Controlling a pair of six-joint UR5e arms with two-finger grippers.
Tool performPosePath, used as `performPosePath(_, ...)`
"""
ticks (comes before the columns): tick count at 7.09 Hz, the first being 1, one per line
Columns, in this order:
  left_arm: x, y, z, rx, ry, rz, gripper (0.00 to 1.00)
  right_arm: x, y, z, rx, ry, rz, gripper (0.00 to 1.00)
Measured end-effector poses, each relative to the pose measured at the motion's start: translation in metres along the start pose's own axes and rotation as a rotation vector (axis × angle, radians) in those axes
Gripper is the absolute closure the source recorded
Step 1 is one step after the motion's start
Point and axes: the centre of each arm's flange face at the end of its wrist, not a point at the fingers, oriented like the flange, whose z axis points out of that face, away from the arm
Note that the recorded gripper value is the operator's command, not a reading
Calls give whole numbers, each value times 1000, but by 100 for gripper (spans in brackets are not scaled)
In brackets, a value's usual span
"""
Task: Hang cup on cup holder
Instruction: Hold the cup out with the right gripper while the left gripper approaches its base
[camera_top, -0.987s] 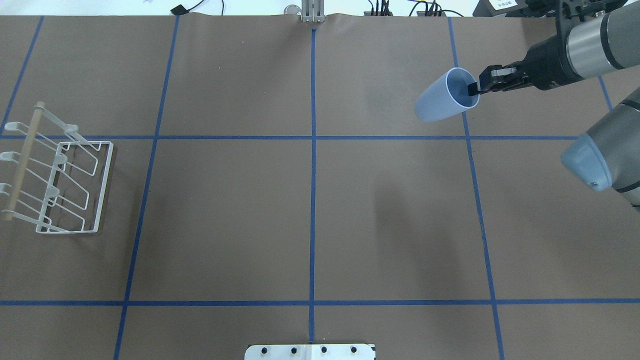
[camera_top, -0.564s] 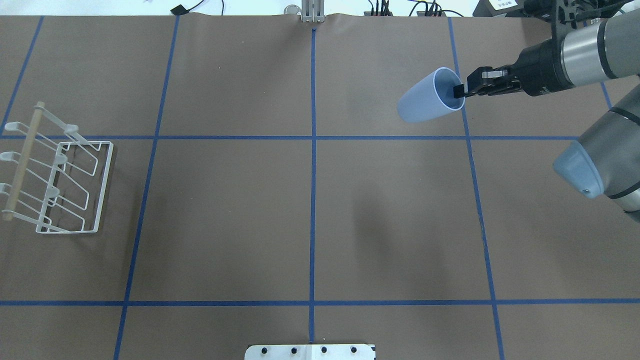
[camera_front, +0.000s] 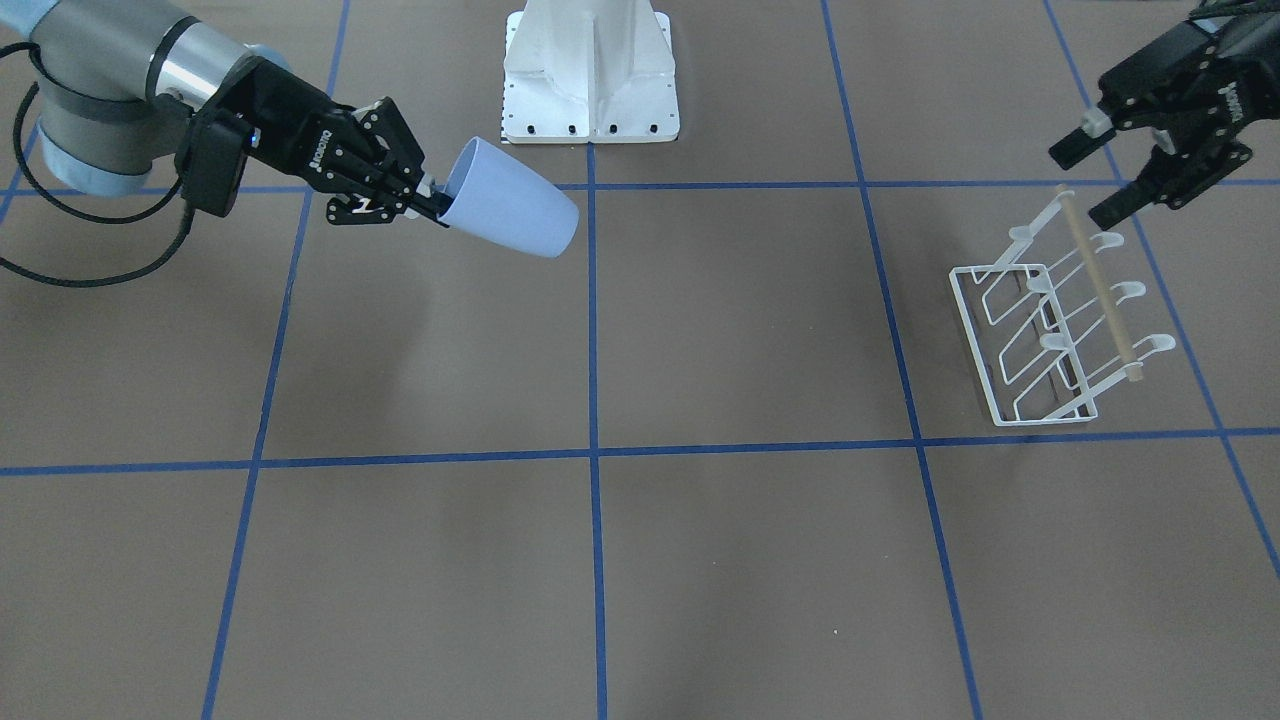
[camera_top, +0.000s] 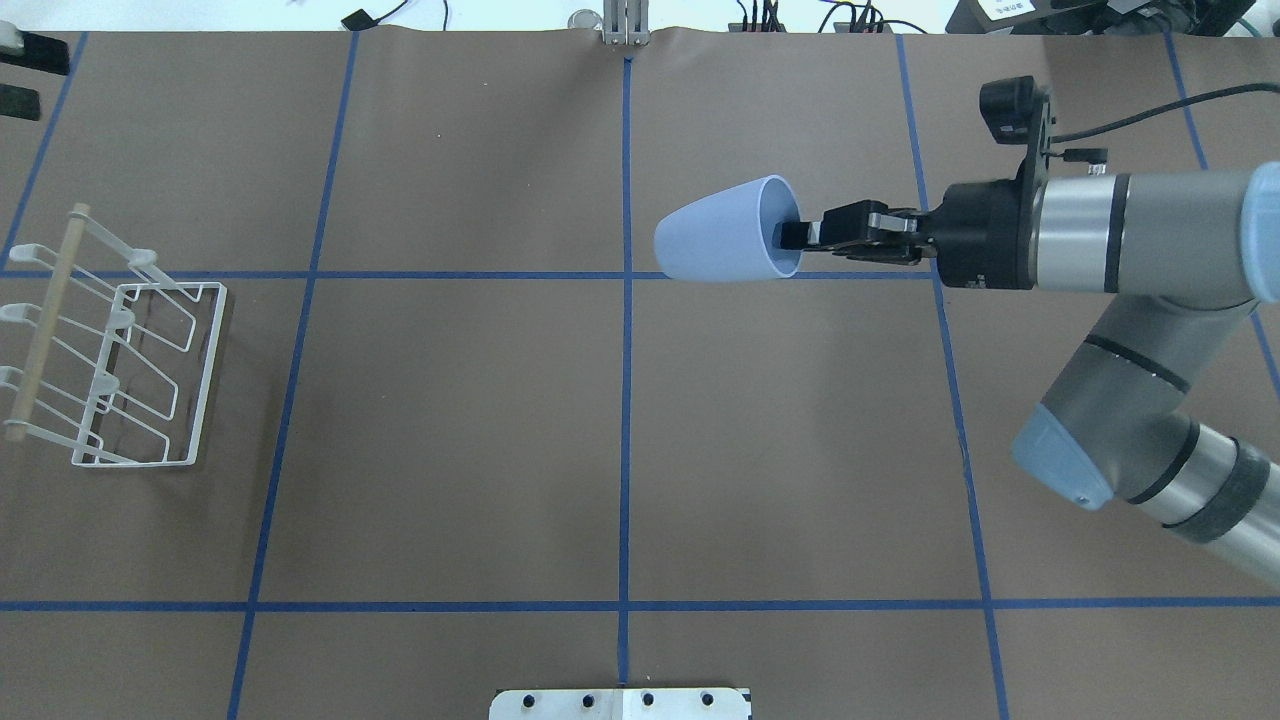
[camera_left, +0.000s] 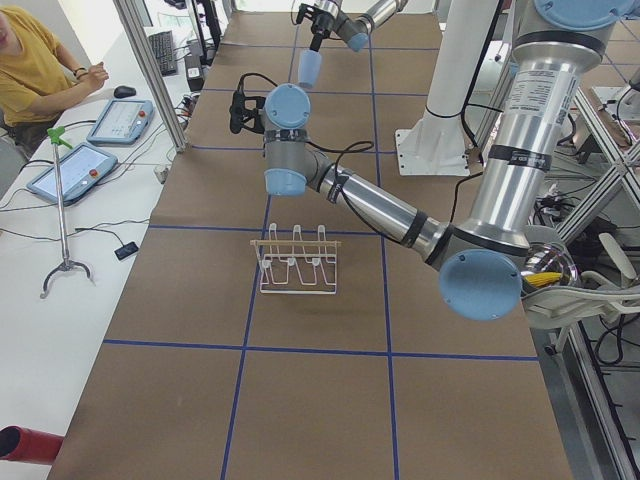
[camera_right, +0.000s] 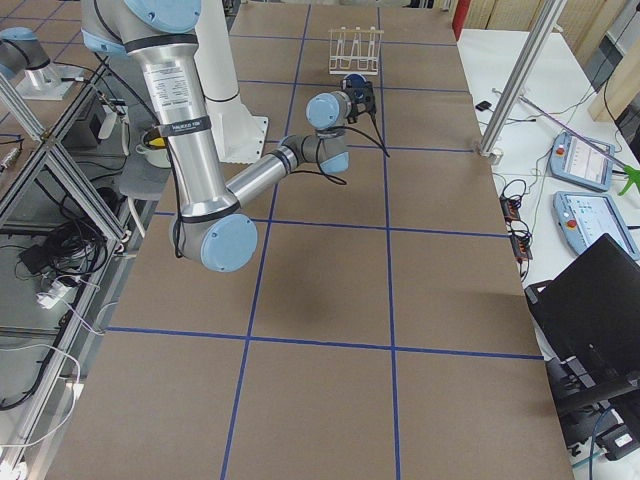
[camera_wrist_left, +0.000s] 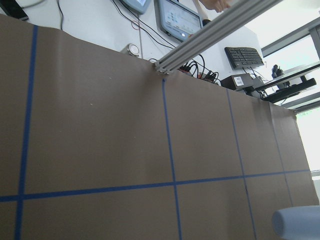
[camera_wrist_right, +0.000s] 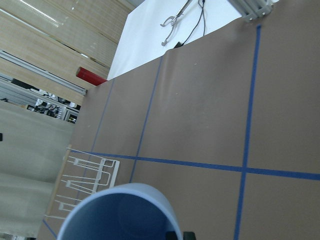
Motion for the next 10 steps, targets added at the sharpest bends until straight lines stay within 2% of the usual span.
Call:
performPosePath(4,86,72,87,-106,289,-185,2,-44,79,29,54,-335,69,100)
performPosePath(6,101,98,96,-167,348,-259,2,-63,107,33,81,-473,116,100)
performPosePath(8,114,118,99,-226,370,-321,2,-77,115,40,105,-534,144,100)
performPosePath(10,124,136,100,-277,388,-353,2,-83,120,45,113,-547,159,100)
